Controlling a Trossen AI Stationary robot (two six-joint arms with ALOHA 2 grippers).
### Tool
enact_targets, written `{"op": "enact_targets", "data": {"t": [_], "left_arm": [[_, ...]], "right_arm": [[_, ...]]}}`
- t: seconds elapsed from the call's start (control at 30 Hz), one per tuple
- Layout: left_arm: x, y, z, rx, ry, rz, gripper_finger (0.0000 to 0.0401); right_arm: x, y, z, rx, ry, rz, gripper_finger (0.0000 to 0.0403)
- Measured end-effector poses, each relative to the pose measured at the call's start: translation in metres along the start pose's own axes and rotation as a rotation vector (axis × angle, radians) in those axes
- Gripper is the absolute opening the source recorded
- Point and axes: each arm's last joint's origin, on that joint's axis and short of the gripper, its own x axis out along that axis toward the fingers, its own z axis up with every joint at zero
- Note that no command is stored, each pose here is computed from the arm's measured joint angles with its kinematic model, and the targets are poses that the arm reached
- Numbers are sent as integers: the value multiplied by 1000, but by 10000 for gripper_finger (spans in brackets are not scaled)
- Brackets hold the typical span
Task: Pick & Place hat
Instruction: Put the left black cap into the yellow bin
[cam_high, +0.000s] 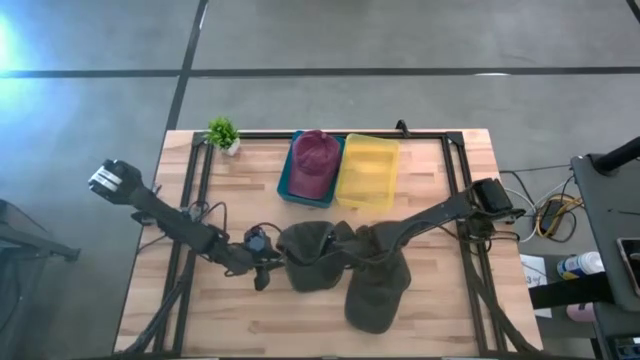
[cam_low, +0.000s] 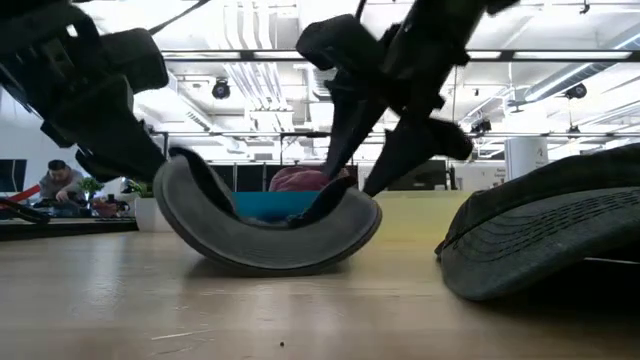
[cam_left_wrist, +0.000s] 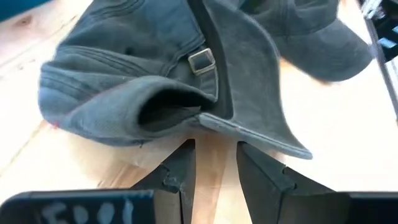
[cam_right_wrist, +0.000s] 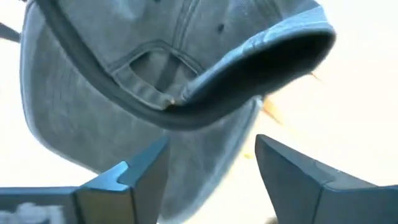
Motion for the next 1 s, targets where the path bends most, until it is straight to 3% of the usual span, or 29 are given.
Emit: {"op": "enact_targets", "data": {"t": [0.17,0.5,0.8,1.0], "left_arm": [[8,0,-5,3,13,1,110],[29,0,-22,17,72,-12,110],[43,-14,-12,25,-3,-60,110],[37,-37,17,44,-96,-130,110]], "right_arm": [[-15,3,3,-49,51,-96,252],[-29,31,-5,-128,85,14,240],[26,19,-32,-136,192,-117,212],[45,22,-39,-175,263,-53,202]]}}
